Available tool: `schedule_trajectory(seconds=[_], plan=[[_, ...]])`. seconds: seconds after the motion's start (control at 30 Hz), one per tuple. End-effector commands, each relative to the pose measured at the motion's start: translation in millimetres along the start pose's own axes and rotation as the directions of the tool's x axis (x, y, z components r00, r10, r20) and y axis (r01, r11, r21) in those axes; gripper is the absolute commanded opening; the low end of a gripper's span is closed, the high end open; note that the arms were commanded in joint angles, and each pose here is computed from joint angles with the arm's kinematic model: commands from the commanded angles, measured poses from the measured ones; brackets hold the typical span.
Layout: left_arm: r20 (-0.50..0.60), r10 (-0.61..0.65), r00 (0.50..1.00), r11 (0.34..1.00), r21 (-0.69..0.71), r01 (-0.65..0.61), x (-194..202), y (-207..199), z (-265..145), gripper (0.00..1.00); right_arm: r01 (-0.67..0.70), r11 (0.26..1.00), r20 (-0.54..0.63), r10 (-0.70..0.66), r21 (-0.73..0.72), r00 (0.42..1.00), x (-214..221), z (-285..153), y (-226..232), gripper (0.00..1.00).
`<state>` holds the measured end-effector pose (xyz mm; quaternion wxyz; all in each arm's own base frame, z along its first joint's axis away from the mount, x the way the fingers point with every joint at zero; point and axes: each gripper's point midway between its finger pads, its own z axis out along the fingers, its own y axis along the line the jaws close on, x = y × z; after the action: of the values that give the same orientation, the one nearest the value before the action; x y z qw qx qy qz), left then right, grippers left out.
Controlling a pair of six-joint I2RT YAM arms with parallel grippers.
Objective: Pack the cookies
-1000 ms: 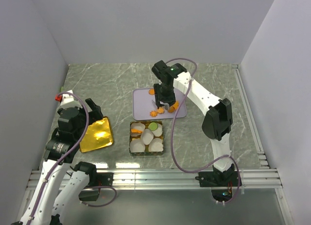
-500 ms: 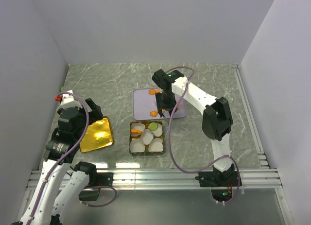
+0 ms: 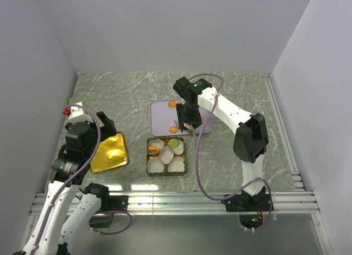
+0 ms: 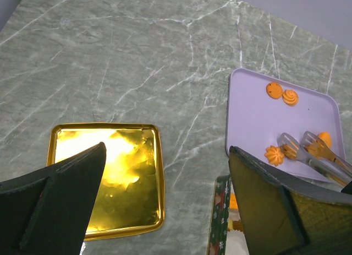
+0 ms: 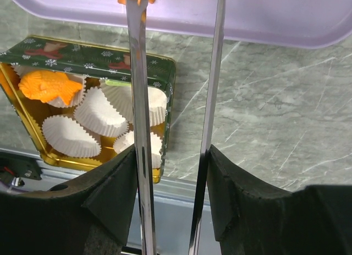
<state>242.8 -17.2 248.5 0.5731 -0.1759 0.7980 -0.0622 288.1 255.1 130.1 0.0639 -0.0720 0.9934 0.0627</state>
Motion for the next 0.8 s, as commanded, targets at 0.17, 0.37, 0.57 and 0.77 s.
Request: schedule_trajectory(seconds=[0.17,0.37,0.57,0.77], plan=[[0.03,0.0,1.0,1.0,0.005,0.0,-8.5,-2.0,-0.9,0.99,0.003,1.0,0.026,-0.003,-0.025,1.0,7.2,-15.9,1.1,0.56],[0.026,0.003,1.0,1.0,0.003,-0.003,-7.8,-2.0,0.3,0.99,0.0,1.0,0.029,0.0,-0.026,1.0,6.2,-16.7,1.9,0.5],[0.023,0.004,1.0,1.0,0.003,-0.004,-7.4,-2.3,0.7,1.0,-0.001,1.0,0.037,0.002,-0.031,0.999,3.3,-21.5,3.1,0.46],[0.021,0.005,1.0,1.0,0.003,-0.005,-6.9,-2.2,1.2,0.99,-0.003,1.0,0.095,0.005,-0.024,0.995,-8.7,-38.7,3.6,0.44]])
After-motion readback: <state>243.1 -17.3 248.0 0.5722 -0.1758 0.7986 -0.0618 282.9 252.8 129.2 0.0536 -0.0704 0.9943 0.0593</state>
